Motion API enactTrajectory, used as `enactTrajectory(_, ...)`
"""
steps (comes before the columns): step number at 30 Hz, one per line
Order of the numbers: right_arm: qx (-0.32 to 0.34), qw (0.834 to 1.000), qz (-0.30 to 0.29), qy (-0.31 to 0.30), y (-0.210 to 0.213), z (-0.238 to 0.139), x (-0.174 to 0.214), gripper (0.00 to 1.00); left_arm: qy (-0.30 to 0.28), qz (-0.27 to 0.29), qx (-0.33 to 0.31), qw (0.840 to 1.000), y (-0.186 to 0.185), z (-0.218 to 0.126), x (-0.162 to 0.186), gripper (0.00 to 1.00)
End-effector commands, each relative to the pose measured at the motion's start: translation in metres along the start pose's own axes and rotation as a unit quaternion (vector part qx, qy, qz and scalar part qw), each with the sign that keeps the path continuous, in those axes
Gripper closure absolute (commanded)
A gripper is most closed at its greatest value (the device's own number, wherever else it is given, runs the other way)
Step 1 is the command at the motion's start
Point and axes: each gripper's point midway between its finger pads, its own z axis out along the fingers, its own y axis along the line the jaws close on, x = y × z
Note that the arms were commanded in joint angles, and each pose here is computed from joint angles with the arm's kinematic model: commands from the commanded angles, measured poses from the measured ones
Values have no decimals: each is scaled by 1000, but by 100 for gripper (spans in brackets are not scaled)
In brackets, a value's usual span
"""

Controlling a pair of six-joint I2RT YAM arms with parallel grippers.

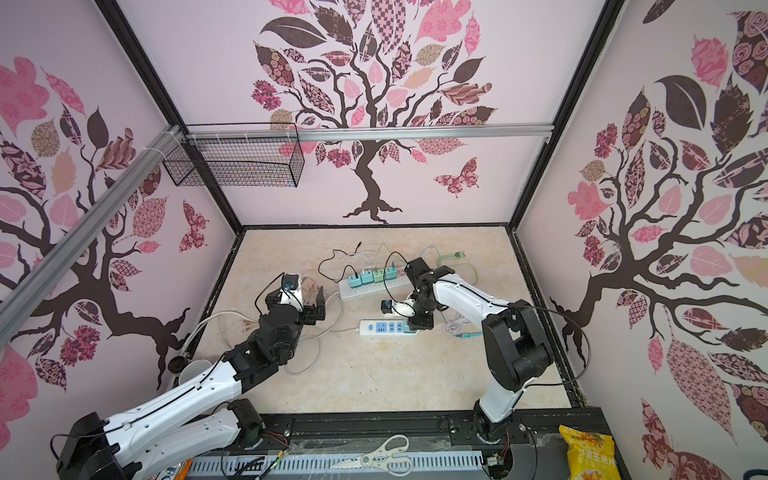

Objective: Insert the plug
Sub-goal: 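Lower the teal charger into the blue socket with the right gripper, then open the right gripper and raise it off the plugged teal charger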

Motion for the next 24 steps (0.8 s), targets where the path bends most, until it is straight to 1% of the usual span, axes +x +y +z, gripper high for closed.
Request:
enactTrajectory(1,-70,996,26,43,37,34,21,82,6,3,-1,1000,0,2,8,2)
enactTrajectory(4,-44,998,33,22,31,20,12,56,9,3,-3,1000,0,3,8,2)
enactTrajectory(5,-34,999,36,20,29,16,11,34,8,2,-7,1000,1,3,7,2)
enactTrajectory(6,-23,999,43,20,26,11,11,7,8,1,-8,1000,2,3,7,2)
enactTrajectory(7,-14,998,50,21,23,8,11,1,9,1,-9,1000,2,3,7,2)
enactTrajectory(13,-23,995,85,46,40,-9,23,0,14,-12,-7,1000,1,3,7,2)
enactTrajectory(18,-41,994,90,56,65,-19,36,0,23,-22,-19,999,5,6,6,2)
enactTrajectory(24,-33,993,99,53,81,-19,48,0,27,-51,-29,998,9,8,4,2)
